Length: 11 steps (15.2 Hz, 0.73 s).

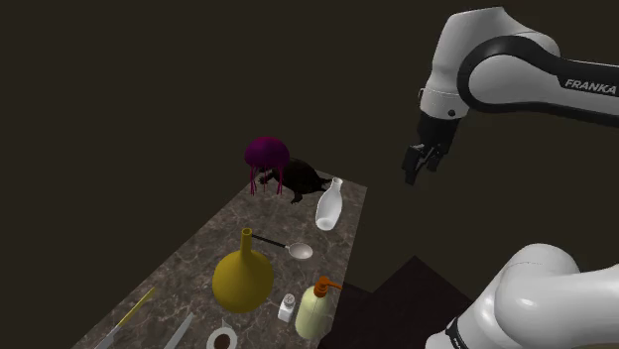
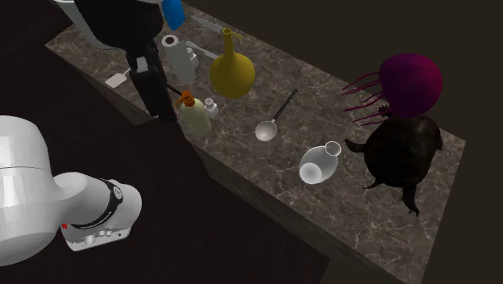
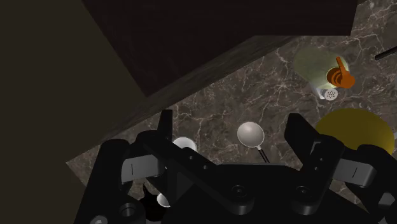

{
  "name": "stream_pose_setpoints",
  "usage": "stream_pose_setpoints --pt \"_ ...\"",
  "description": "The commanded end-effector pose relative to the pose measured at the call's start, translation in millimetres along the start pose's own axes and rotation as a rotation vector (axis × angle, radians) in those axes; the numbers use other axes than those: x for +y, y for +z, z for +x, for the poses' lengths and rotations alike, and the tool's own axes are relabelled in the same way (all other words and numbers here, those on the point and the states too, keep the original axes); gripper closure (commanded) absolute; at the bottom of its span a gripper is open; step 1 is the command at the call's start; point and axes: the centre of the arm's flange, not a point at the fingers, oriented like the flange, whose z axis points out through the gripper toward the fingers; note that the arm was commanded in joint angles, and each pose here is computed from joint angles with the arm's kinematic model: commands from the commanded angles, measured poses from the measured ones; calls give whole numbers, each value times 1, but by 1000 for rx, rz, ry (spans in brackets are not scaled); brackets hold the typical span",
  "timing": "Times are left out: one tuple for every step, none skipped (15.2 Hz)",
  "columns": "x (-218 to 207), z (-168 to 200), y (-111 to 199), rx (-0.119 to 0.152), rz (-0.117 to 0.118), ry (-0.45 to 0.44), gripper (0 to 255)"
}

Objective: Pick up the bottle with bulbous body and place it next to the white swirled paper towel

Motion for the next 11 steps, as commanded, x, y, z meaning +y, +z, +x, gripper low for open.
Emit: stream_pose_setpoints --pt "0 0 0 0 0 0 0" --pt "4 10 7 1 5 -2 0" --pt "8 21 15 1 10 -4 0" --pt "12 31 22 2 14 -5 0" --pt "15 42 29 3 19 -7 0" --pt "19 52 36 3 24 -9 0" --pt "23 63 44 4 29 -11 0" --pt "26 73 51 4 34 -13 0" --pt "30 84 58 5 39 -15 0" --pt "33 95 66 6 43 -16 0" --pt "37 105 73 6 48 -18 0"
